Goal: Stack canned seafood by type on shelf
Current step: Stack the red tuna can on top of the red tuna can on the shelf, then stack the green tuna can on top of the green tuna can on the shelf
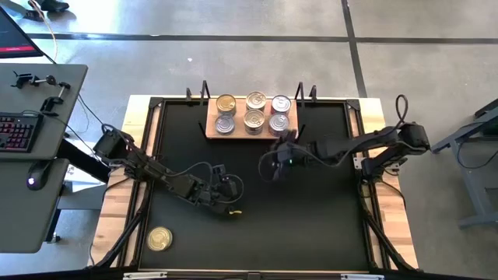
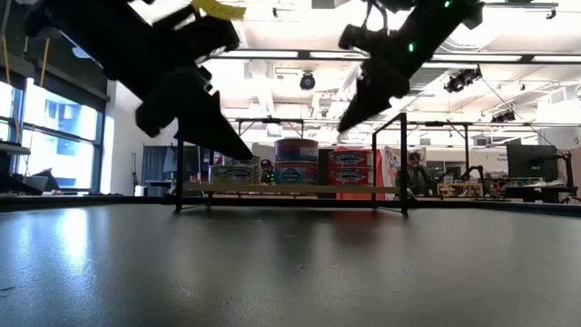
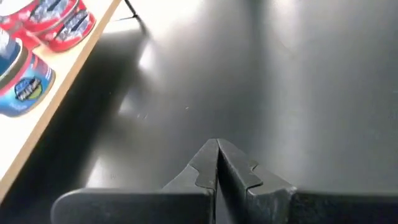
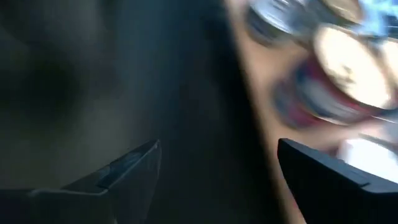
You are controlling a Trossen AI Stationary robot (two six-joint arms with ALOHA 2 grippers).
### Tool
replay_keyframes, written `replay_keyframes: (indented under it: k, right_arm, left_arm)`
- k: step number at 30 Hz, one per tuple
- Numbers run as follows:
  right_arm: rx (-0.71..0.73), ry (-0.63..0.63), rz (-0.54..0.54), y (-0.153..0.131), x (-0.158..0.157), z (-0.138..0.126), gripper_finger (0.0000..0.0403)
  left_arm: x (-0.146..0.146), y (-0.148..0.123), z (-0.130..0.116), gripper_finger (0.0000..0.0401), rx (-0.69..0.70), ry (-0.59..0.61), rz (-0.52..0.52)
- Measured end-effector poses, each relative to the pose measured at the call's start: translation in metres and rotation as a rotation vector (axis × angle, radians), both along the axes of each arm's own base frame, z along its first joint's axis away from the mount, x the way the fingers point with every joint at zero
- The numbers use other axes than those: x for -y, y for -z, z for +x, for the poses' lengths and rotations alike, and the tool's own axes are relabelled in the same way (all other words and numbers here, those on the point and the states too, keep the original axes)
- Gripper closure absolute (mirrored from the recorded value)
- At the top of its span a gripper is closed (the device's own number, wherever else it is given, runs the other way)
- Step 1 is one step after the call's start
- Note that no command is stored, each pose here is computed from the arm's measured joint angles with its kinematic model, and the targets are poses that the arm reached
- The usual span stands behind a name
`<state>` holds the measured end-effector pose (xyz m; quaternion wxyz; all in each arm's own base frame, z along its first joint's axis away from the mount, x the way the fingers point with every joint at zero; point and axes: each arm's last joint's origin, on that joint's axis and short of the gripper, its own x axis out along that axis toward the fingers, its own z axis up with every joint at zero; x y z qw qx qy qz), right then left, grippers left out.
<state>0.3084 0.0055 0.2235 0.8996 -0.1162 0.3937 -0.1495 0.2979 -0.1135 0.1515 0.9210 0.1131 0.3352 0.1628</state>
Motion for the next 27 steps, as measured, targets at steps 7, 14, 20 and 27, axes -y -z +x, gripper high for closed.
replay_keyframes:
  k: [7,14,20,27]
  right_arm:
    - [0.168,-0.182,0.106,0.020,-0.073,0.023,0.0089]
    - [0.258,-0.294,0.078,0.062,-0.126,0.039,0.0089]
    - [0.276,-0.199,-0.116,0.074,-0.142,0.035,0.0089]
    - [0.261,-0.101,-0.300,0.073,-0.139,0.033,0.0089]
  left_arm:
    - [0.030,-0.042,-0.023,0.0401,-0.056,0.168,0.076]
    - [0.055,-0.081,-0.070,0.0401,-0.169,0.186,-0.302]
    - [0.086,-0.070,-0.117,0.0401,-0.448,-0.130,-0.769]
    - [0.132,-0.048,-0.174,0.0401,-0.560,-0.454,-0.916]
